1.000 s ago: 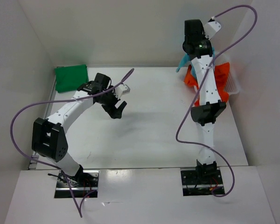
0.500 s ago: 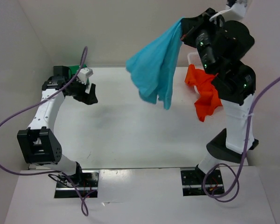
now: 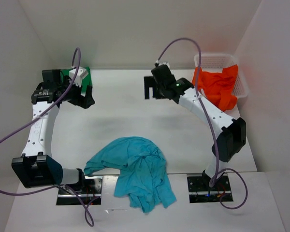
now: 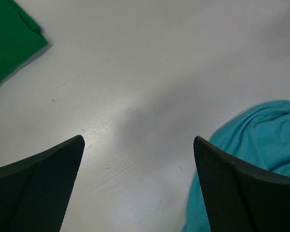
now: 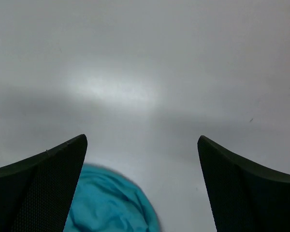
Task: Fold and stack the t-shirts
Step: Move the tshirt to the center of the board, then flatten out the tshirt
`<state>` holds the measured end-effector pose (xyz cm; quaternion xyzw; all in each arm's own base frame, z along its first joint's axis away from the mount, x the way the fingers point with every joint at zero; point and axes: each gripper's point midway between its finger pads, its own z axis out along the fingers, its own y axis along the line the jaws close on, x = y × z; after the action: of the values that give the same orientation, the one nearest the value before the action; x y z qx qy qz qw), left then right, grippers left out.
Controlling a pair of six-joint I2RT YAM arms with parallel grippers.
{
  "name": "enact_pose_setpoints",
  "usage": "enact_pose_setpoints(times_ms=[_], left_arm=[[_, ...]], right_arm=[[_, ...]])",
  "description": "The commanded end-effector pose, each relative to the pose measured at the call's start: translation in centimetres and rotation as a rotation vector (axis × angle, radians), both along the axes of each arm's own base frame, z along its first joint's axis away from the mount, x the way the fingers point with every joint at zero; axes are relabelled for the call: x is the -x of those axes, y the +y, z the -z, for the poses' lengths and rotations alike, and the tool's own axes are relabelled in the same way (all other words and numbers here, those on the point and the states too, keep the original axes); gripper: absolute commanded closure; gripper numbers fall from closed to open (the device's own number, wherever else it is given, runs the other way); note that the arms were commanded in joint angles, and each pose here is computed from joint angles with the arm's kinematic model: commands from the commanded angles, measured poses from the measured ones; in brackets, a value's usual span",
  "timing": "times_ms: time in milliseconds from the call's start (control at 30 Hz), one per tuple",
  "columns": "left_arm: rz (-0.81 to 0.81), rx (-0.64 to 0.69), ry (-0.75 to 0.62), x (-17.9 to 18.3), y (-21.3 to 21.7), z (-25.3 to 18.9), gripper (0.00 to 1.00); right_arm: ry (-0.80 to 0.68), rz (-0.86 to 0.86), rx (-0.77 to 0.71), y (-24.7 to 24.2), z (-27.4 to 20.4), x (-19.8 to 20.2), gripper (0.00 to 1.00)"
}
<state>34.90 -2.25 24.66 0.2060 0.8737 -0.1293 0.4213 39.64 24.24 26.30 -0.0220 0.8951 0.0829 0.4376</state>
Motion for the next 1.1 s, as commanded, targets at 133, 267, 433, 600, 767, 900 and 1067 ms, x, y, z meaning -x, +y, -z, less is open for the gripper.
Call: enact_pose_setpoints(times_ms=[133, 267, 433, 600, 767, 900, 1067], left_arm=[[-0.029, -0.079, -0.009, 1.9, 1.1, -0.1, 0.0], [-0.05, -0.09, -0.033, 2.5, 1.6, -0.7, 0.0], [-0.104, -0.071, -0.022, 2.5, 2.6, -0.7, 0.0], [-0.101, -0.057, -0.014, 3.6, 2.5, -0.6, 0.0], [-0.102, -0.07, -0.014, 4.0, 2.6, -0.3, 0.0], [-0.094, -0.062, -0.017, 4.3, 2.3, -0.3, 0.0], [-0.088, -0.056, -0.018, 4.3, 2.2, -0.3, 0.0]], right_arm=[[0.162, -0.48, -0.098, 6.9, 4.6, 13.6, 0.0], [0.373, -0.582, 0.151, 8.9, 13.8, 21.7, 0.0], [0.448, -0.689, 0.389, 11.3, 21.2, 27.5, 0.0], [0.501, -0.701, 0.487, 10.8, 25.0, 29.1, 0.11], [0.463, -0.625, 0.507, 9.7, 24.7, 28.3, 1.0], [0.336, -0.508, 0.485, 9.6, 19.5, 24.9, 1.0], [0.169, -0.337, 0.381, 8.0, 11.3, 15.7, 1.0]])
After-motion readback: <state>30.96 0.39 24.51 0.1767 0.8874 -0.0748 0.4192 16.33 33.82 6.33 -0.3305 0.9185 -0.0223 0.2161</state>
